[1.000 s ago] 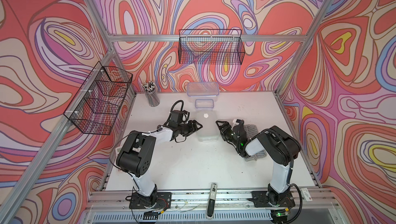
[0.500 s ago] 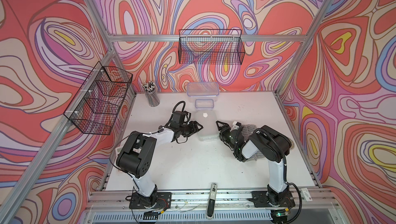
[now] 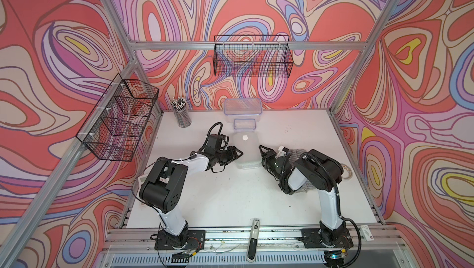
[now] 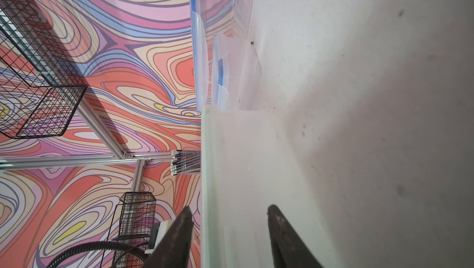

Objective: Wipe the insides of the lunch boxes
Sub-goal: Open the fastener of the lunch box.

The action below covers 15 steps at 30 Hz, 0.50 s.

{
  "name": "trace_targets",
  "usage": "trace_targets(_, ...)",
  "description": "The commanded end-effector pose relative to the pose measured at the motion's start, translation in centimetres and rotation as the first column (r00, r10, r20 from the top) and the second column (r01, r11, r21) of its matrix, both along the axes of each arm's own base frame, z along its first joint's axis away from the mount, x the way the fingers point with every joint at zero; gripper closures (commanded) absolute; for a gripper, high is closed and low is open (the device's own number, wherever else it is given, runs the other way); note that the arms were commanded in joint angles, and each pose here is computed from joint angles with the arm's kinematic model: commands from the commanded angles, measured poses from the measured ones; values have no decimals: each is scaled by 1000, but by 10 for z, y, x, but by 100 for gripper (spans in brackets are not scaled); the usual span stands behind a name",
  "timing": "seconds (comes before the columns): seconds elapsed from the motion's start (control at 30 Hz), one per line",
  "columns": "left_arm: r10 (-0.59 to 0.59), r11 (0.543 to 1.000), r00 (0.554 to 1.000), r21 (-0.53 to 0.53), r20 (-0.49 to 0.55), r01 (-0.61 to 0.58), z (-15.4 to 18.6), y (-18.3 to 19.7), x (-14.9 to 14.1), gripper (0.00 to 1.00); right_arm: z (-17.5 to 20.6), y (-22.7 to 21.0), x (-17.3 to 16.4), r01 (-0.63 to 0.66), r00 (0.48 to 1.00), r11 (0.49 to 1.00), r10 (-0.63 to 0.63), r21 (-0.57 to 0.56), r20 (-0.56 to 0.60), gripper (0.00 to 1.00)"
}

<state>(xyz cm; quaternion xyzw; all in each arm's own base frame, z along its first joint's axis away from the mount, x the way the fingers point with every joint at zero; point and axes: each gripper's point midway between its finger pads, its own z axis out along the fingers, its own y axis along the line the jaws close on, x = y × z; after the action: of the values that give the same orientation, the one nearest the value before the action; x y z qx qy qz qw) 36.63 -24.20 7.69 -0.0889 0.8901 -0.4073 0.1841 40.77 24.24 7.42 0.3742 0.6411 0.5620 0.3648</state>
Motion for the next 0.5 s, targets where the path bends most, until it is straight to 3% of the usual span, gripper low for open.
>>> trace_targets(0.0,-28,1000,999,-9,-25,28,-4,-6,-10,41,26,14,-1,-38,997,994,32,98,65,54)
trace_targets(0.47,-29,999,999,-16,-35,28,-7,-10,-13,42,29,18,2,-41,997,993,33,115,71,66)
